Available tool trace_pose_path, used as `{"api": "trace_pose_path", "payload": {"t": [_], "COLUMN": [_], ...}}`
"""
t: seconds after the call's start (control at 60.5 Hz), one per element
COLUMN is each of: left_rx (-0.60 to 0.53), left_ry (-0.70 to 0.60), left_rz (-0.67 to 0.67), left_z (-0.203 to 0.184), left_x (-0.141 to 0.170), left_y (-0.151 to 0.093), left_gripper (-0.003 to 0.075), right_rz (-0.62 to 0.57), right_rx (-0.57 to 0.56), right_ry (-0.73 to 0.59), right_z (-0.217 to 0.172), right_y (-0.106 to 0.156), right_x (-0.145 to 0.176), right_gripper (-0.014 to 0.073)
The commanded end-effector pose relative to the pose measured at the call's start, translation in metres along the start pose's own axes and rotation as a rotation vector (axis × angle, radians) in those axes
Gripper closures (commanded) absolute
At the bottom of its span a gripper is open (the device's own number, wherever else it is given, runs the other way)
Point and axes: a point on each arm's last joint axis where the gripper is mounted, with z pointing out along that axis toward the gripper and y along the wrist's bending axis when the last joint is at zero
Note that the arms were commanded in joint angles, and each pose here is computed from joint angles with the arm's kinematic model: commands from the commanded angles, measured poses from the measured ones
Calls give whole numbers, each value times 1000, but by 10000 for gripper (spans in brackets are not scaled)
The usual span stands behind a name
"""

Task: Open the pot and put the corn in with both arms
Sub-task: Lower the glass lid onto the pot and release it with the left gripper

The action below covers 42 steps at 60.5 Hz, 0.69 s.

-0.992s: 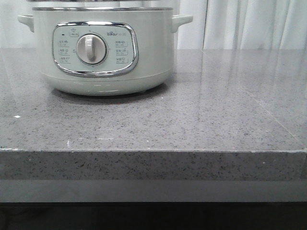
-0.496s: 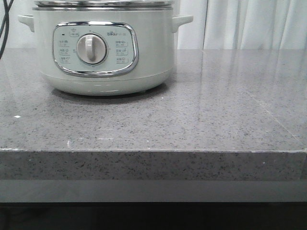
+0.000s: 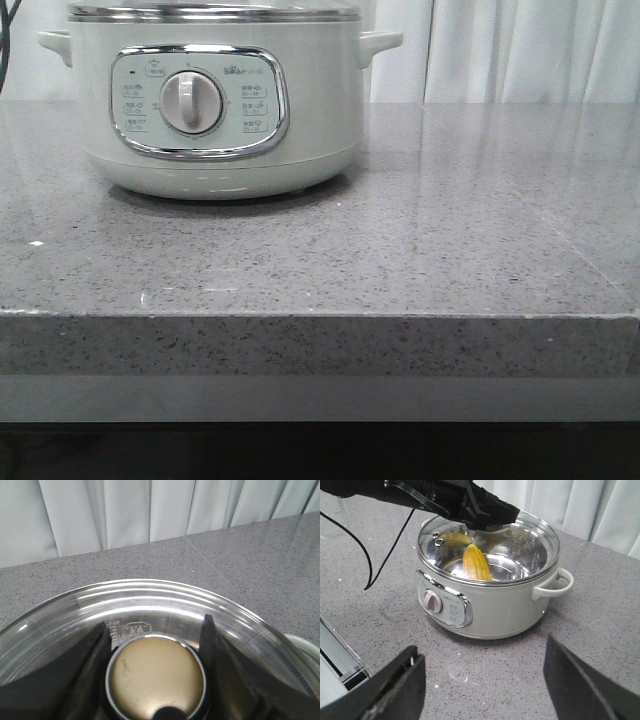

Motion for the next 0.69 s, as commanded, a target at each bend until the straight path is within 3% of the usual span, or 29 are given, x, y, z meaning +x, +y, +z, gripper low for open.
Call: {"api": "trace_pose_path", "payload": {"t": [0.0, 0.231, 0.446, 0.678], "left_rx": [-1, 0, 0, 6], "left_ry": [-162, -136, -136, -162], "left_rz": [3, 3, 3, 5], "left_z": [-23, -23, -23, -54], "left_x": [-35, -33, -34, -51], "left_y": [-1, -1, -1, -2], "left_gripper": [480, 470, 228, 220], "right_rz": [5, 5, 5, 5], "right_rx": [6, 6, 6, 6], "right_ry": [-103, -103, -103, -103], "right_z": [-5, -5, -5, -5], "right_y": [0, 0, 0, 0], "right_x": [-15, -15, -15, -15], "right_gripper": [76, 76, 76, 76]}}
